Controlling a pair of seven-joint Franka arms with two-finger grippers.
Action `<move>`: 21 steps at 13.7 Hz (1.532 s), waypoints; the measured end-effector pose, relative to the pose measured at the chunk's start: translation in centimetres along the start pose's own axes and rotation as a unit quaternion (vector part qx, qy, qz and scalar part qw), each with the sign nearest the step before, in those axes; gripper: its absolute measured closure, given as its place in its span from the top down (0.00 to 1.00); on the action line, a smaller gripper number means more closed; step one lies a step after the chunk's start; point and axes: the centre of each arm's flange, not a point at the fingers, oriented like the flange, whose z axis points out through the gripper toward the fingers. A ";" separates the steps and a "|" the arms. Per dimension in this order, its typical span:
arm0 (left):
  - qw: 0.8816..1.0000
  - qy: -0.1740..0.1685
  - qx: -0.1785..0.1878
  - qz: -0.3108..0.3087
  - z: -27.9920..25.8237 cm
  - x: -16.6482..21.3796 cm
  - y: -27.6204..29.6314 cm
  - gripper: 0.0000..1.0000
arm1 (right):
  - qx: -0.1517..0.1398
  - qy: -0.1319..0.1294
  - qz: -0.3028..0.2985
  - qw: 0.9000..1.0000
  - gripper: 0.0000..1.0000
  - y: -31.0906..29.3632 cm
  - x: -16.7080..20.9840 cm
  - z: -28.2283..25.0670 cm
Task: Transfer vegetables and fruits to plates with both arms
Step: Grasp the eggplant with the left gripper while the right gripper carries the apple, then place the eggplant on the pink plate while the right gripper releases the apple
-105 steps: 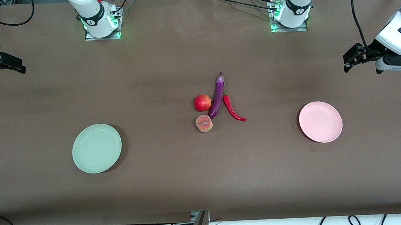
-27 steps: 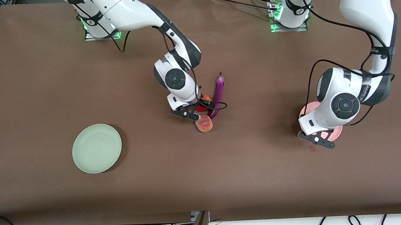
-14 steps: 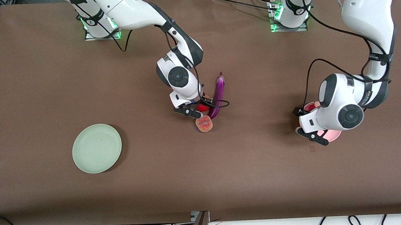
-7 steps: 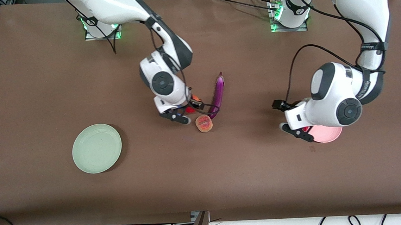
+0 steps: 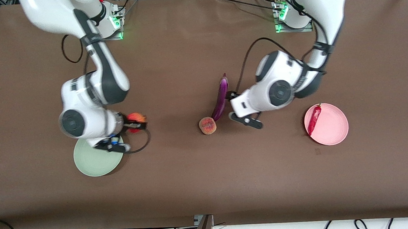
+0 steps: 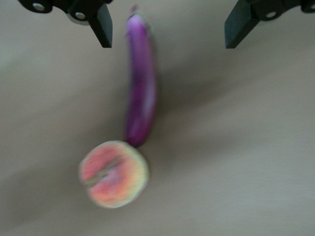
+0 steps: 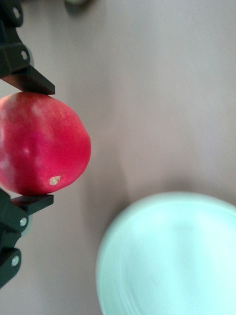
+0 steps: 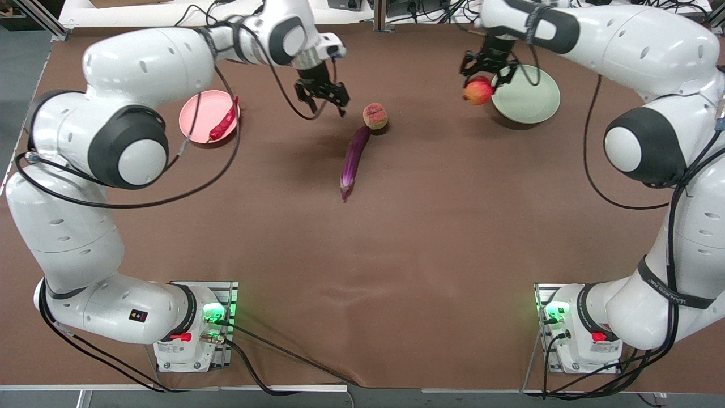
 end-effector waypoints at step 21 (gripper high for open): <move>0.993 -0.037 0.111 -0.012 1.4 -5.0 2.7 0.38 | -0.060 0.067 -0.108 0.990 0.87 17.5 9.1 6.0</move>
